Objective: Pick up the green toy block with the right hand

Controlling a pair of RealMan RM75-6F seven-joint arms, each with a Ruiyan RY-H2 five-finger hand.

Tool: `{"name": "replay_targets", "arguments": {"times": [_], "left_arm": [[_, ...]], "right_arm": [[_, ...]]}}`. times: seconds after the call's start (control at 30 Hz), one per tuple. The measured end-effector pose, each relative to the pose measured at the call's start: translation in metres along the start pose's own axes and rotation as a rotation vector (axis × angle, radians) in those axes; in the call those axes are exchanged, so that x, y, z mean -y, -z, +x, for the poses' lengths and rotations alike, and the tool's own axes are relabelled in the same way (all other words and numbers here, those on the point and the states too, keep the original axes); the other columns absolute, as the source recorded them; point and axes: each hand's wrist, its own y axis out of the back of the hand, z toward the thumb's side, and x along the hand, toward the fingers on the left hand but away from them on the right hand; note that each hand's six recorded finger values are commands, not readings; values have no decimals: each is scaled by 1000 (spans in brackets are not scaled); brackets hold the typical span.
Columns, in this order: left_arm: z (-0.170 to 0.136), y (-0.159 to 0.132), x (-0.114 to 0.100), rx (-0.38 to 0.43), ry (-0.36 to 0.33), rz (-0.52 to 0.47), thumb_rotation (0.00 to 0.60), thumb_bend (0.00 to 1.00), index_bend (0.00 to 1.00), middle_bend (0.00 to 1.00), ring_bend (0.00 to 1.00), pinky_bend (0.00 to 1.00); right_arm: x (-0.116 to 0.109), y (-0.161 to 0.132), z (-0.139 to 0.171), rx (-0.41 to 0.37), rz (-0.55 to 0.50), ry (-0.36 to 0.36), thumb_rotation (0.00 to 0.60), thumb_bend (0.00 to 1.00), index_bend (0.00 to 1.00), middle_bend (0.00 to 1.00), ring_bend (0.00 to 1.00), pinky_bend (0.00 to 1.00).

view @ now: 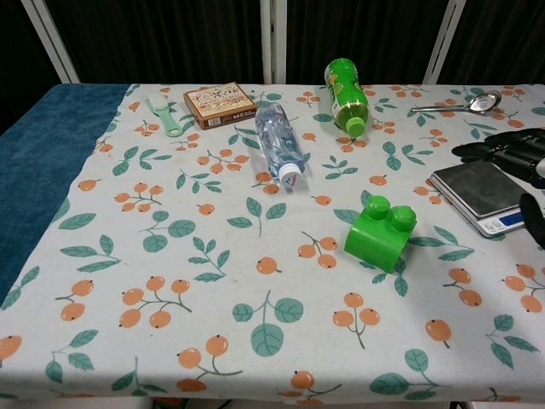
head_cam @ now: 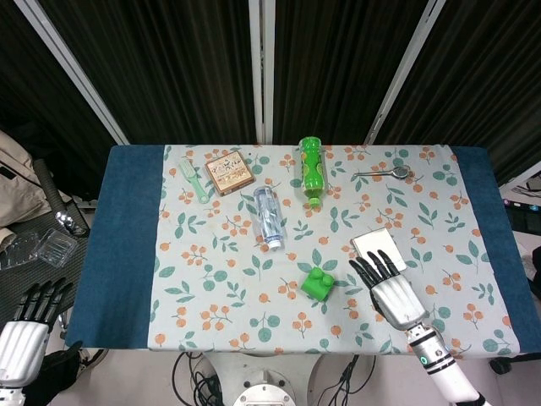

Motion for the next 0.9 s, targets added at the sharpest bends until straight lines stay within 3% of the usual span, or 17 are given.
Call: {"name": "replay_targets", "arguments": {"times": [0.07,0.1,0.3,0.63,0.7,0.8,0.9], "left_arm": [[0,0,-2,0,-6,-2,600,62,43,27,0,0],[0,-1,-3,2,-10,-4,600,61,43,27,0,0],[0,0,-5,-2,-15,-5,600,62,43,26,0,0],[-4,8,-4,-24,-13,-15,600,62,43,26,0,0],[-6,10,-4,-29,-13,-18,600,61,43,26,0,0],[-7,13,-4,-40,-15,-31,600,62,43,26,0,0],[-9,17,-5,-47,-20,-33,600,62,43,26,0,0]], "right_arm": [[1,-5,-6,-7,28,-23,600,12,0,0,0,0],[2,-9,-11,-11,51,-44,600,1,0,0,0,0],[8,-36,-45,-43,147,-128,600,0,0,0,0,0],[4,-86,-92,-104,196,-162,600,0,0,1,0,0],[6,-90,-96,-103,196,-180,600,12,0,33,0,0],[10,-93,-100,-102,204,-212,600,62,6,157,0,0],[13,-94,-103,-97,218,-240,600,100,134,301,5,0]]}}
